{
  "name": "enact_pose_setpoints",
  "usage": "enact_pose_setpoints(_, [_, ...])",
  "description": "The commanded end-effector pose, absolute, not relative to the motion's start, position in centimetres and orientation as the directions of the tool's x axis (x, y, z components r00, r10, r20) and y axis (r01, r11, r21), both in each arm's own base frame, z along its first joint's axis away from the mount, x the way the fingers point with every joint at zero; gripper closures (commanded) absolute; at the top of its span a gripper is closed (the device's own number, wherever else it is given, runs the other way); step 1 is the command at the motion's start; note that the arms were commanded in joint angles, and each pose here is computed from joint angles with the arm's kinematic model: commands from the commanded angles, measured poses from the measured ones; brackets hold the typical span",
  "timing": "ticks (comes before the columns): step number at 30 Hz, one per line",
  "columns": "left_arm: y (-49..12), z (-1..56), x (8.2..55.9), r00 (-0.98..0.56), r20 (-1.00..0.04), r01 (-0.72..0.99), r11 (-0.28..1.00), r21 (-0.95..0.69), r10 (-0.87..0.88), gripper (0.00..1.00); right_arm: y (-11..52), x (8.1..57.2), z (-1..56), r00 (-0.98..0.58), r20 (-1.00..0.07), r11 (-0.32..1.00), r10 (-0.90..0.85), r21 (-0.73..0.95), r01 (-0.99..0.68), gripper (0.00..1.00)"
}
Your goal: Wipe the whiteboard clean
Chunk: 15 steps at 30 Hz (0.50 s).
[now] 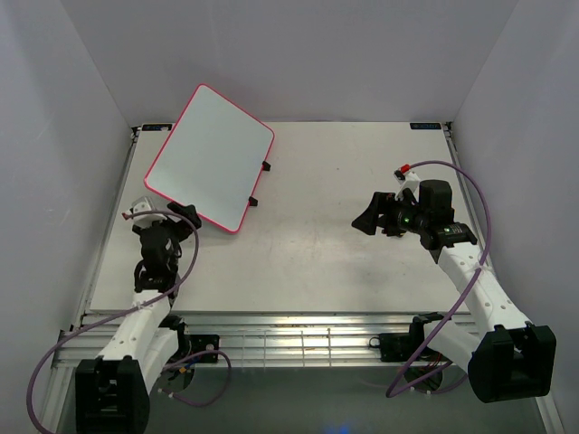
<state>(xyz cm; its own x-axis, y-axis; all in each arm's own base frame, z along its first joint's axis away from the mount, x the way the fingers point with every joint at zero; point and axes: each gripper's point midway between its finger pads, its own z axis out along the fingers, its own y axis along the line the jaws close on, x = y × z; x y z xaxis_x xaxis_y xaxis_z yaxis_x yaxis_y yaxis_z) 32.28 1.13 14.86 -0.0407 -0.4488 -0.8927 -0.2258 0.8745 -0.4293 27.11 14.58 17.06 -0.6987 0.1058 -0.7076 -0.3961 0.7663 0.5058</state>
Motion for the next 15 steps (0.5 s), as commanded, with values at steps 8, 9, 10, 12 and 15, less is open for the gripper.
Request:
enact_pose_setpoints(8, [-1.5,24.8,29.0,-0.225,-0.884,-0.130,0.912,-0.390,-0.410,0.02,12.1,26.5,22.2,-0.587,-0.800,0.866,0.124,0.376,-0.328,0.10])
enact_pose_setpoints(9, [-2.0,25.5,28.4,-0.253,-0.896,-0.085,0.930,-0.356,-0.366,0.02,11.0,26.0,22.4,-0.580,-0.805,0.894,0.128,0.347,-0.284,0.10])
enact_pose_setpoints(10, [-2.0,26.9,27.2,-0.274,-0.900,-0.078,0.940,-0.331,-0.340,0.02,10.7,25.7,22.7,-0.574,-0.809,0.903,0.123,0.332,-0.274,0.10])
enact_pose_setpoints(12, [-2.2,28.1,25.7,-0.293,-0.915,-0.037,0.959,-0.280,-0.278,0.02,9.4,25.3,23.9,-0.538,-0.834,0.927,0.122,0.289,-0.238,0.10])
enact_pose_setpoints(15, [-0.6,30.1,22.9,-0.275,-0.936,-0.094,0.975,-0.200,-0.218,0.02,8.2,23.5,25.3,-0.528,-0.841,0.944,0.115,0.258,-0.205,0.10])
